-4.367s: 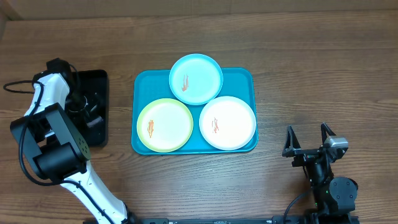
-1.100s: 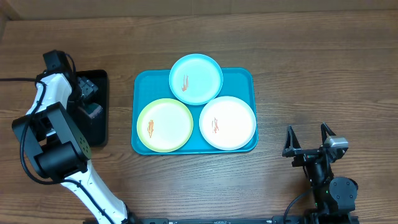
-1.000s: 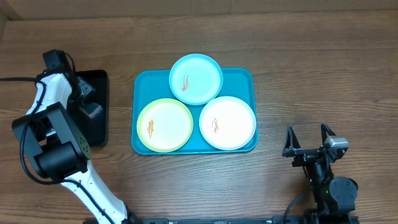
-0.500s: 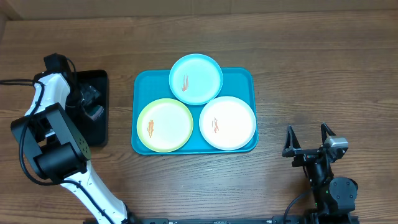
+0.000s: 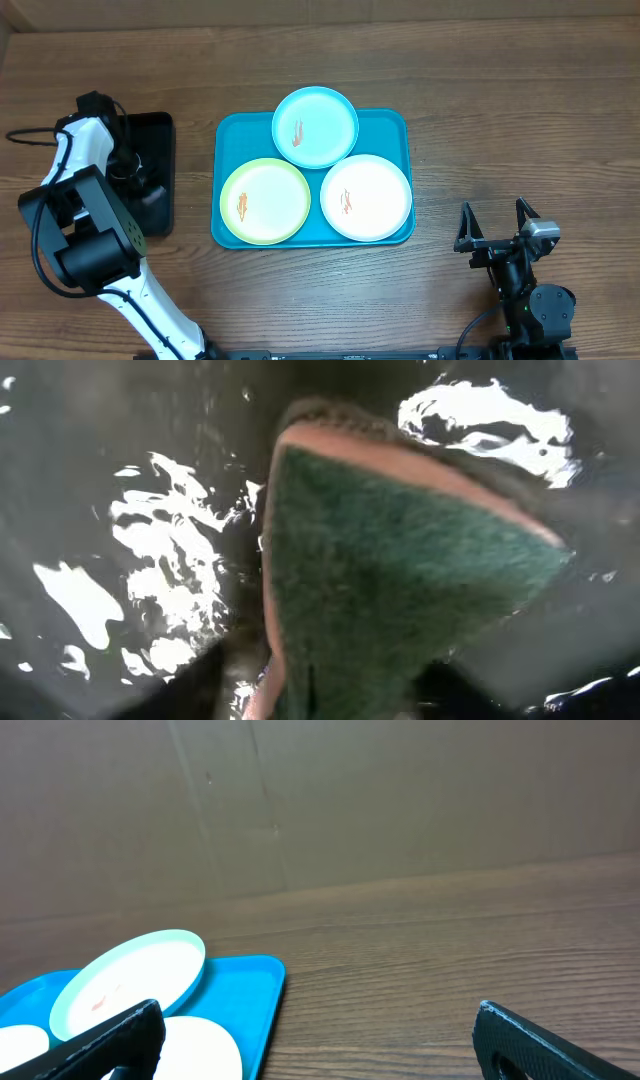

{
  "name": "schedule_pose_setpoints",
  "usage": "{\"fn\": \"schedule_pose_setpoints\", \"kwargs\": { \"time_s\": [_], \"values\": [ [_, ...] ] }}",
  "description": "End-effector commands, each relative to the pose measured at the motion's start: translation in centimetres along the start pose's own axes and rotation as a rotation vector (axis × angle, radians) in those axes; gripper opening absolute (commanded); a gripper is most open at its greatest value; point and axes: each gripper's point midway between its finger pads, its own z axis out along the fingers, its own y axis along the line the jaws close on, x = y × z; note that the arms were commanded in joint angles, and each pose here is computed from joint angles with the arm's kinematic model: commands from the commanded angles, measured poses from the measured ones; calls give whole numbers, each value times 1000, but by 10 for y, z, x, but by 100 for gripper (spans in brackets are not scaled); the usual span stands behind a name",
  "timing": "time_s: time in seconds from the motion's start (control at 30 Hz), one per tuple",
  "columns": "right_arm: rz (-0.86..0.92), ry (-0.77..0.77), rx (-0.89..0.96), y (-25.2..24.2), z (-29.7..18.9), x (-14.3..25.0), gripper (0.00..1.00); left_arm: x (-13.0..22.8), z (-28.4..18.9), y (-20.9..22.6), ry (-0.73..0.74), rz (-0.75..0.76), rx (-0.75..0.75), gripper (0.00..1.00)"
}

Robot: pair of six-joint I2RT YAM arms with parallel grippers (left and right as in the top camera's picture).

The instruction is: Clean dirty plates on tray and stack at the side

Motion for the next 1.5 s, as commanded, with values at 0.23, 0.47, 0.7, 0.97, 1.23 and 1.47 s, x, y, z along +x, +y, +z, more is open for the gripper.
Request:
{"fn": "schedule_pose_setpoints", "kwargs": {
  "time_s": [0.23,0.47,0.7,0.97,1.23,1.47],
  "values": [
    [-4,-6,8,-2,0,1,100,30,13,4,130,4,-11,45],
    [-4,-6,8,-2,0,1,100,27,13,4,117,2,-11,4],
    [-4,-6,7,-2,0,1,100,-6,14,4,-26,-1,-32,100],
    [-4,-6,8,-2,0,1,100,-24,13,4,-107,-7,-48,32],
    [-4,-6,7,-2,0,1,100,-31,2,16,-142,-7,-118,4],
    [-4,-6,7,-2,0,1,100,-55,-69,7,-215,-19,-74,4]
  ]
}}
